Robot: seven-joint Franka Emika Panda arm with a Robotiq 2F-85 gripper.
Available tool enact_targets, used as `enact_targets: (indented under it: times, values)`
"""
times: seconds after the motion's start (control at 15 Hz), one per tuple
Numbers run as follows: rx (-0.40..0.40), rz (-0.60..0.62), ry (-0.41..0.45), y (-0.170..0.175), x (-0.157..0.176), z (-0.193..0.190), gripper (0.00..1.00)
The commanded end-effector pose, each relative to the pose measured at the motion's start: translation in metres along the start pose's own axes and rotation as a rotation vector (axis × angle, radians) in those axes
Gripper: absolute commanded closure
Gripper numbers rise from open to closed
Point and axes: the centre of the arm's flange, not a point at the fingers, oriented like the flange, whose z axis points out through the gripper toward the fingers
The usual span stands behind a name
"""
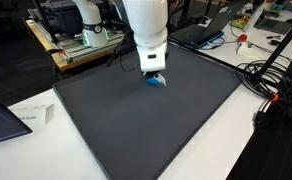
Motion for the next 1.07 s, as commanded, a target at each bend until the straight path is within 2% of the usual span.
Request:
enact_targets:
  times: [0.0, 0.2, 0.27, 0.47, 0.8, 1.0]
  values:
    - [0.008, -0.002, -0.001, 0.005, -0.001, 0.002, 0.96]
    - [0.014, -0.008, -0.002, 0.005, -0.001, 0.004, 0.96]
    - [0.015, -0.01, -0.002, 0.003, -0.001, 0.004, 0.99]
    - [0.028, -0.079, -0.044, 0.015, 0.013, 0.012, 0.99]
    - [0.129, -0.19, -0.094, 0.047, 0.022, 0.018, 0.99]
    - [0.243, -0.255, -0.171, 0.071, 0.023, 0.026, 0.99]
